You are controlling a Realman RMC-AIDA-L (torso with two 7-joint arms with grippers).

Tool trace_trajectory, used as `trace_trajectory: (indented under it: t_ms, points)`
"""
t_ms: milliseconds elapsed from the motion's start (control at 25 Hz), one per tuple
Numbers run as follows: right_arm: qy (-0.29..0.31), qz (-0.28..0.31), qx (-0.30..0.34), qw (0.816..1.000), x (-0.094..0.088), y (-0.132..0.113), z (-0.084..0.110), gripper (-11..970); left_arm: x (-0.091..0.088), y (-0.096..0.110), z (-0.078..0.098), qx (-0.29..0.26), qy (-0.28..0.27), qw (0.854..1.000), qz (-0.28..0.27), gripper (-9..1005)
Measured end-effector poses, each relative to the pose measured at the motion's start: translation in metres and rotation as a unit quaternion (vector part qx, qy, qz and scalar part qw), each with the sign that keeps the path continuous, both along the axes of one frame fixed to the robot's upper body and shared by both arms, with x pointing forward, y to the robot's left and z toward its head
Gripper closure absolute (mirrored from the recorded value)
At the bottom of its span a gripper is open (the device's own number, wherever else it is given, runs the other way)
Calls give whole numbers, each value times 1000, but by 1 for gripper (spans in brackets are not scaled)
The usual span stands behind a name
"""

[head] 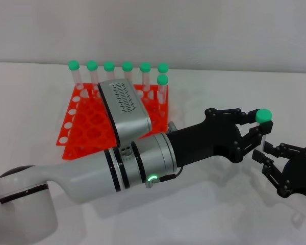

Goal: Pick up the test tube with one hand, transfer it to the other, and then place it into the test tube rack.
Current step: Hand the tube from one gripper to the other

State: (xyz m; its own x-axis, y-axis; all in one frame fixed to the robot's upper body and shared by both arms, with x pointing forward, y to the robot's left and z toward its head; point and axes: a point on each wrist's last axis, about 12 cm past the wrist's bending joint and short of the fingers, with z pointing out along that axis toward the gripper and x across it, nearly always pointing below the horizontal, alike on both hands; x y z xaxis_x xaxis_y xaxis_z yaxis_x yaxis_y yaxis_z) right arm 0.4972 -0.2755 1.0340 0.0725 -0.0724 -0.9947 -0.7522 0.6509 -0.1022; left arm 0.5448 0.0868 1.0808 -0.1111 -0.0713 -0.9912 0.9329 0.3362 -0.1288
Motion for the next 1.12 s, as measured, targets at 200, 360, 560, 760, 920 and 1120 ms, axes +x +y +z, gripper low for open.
trace_trajectory:
  t_ms: [200,360,560,760,920,1120]
  points:
    - [0,0,0,1000,0,-1,0,724,-1,0,0,0,-2,1000,0,721]
    - [3,-1,2,1000,-1,-1,0,723,-1,1,-1,0,-2,1000,1,743]
    - [8,8,3,1000,-2,0,0,722,-1,1,-1,-2,0,1000,2,742]
    - [11,12,9,1000,-3,0,0,721,-1,3,-1,-7,2,1000,10,741]
    - [21,21,23,999,-3,1,2,687,0,5,-1,-13,3,1000,18,740]
    - [36,20,30,999,-2,0,2,521,-1,7,1,-22,-4,1000,22,739]
